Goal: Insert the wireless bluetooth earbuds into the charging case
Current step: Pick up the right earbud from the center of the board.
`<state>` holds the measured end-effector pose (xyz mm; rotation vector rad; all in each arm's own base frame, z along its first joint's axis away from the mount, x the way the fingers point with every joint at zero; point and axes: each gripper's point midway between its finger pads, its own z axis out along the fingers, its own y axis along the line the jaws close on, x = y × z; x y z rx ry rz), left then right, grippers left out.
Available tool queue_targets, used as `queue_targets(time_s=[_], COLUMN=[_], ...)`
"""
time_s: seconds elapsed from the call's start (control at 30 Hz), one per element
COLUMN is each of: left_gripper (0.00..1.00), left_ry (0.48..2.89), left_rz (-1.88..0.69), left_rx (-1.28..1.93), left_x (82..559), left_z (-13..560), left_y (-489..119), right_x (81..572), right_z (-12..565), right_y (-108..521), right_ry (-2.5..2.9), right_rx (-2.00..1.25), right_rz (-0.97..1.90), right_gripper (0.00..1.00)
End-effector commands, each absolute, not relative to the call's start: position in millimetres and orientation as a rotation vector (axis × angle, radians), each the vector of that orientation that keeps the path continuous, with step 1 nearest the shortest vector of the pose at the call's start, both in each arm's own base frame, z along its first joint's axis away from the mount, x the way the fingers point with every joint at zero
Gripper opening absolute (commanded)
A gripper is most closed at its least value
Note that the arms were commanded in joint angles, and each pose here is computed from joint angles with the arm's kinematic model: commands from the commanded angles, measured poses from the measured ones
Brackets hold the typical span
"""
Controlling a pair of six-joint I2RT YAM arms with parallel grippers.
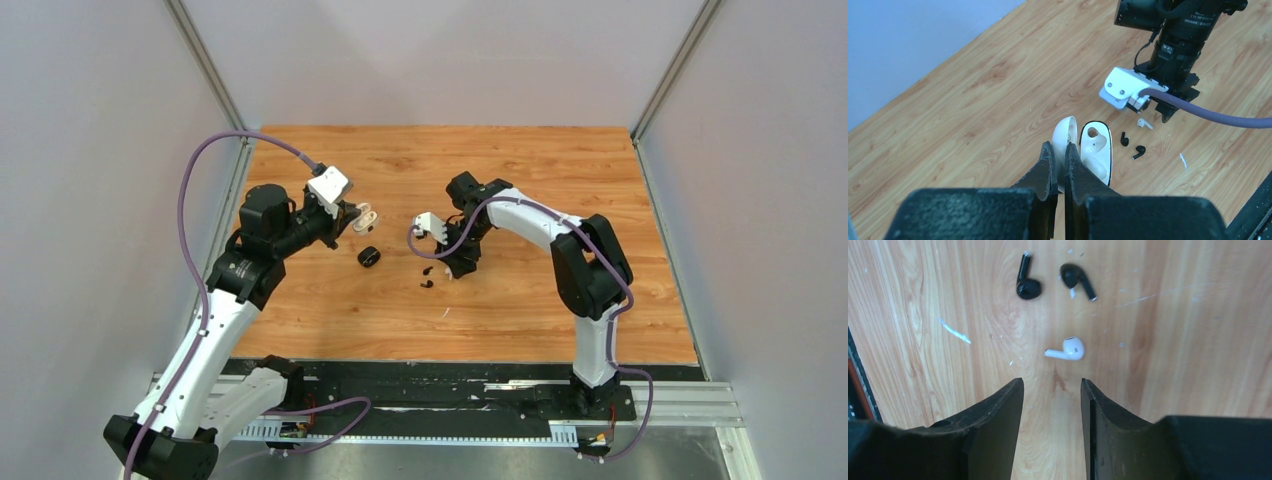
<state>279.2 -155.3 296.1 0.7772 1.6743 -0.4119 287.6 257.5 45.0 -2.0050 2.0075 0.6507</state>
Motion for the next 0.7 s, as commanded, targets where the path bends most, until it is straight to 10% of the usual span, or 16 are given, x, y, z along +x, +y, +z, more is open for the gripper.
queue_targets(time_s=[0.0, 0.67], left_gripper=[0.0, 0.0], left_ry=[1.645, 1.656], left_rz=[-0.416, -0.421], left_rx=[0.764, 0.755], left_x=[278, 279], left_z=[307, 306], left_y=[-154, -154], right_x=[310, 325], right_z=[77, 50], right_y=[287, 296], right_ry=[1.956, 2.023], right_rx=[-1.859, -1.848], right_rz=[0.673, 0.673], right_gripper=[0.46, 0.49])
